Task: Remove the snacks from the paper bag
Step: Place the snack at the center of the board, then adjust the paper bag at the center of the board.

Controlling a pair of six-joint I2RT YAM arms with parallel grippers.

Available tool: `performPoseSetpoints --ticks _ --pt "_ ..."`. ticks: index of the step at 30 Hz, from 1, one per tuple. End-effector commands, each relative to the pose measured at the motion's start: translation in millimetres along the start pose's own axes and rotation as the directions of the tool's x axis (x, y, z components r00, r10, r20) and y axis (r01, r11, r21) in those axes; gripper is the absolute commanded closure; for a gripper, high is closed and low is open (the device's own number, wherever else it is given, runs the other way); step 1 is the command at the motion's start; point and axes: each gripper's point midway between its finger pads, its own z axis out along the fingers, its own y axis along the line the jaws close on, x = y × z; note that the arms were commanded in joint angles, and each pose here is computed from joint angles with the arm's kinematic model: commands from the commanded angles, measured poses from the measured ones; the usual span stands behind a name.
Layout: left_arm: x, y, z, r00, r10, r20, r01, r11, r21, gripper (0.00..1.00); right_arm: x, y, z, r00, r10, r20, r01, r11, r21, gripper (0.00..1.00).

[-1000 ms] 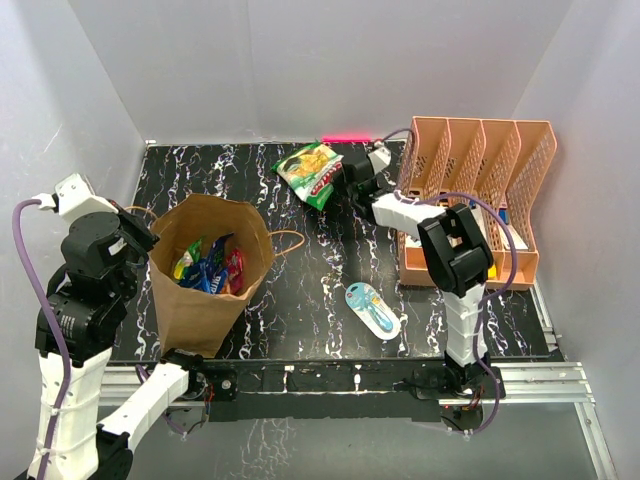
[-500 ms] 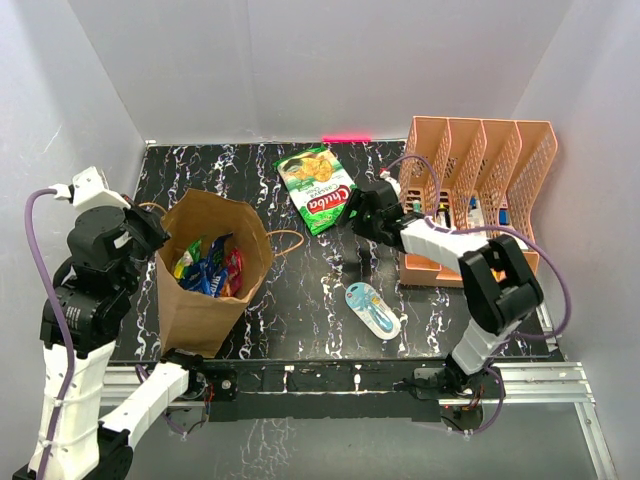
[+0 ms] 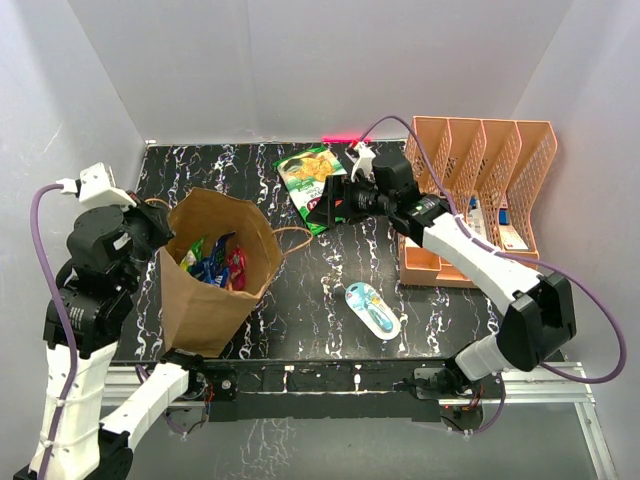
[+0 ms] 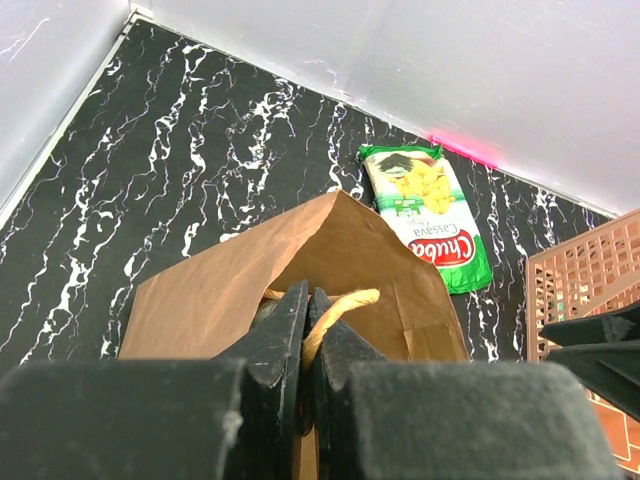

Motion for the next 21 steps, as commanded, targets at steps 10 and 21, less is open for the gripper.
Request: performPoseSetpoints --ticks 10,21 --pt "-38.2 -18.2 27.5 0.993 -0.023 0.12 0.024 1.0 -0.003 1.0 -29.3 114.9 -23.0 0.989 0.142 0.027 -0.124 0.93 -0.347 0.07" --pt "-22.4 -6.8 19.2 0.995 -0.004 0.099 0.006 1.0 -0.015 1.0 -63.3 99.7 3.9 0.992 0.04 0.118 -0.009 0.969 -0.246 0.04"
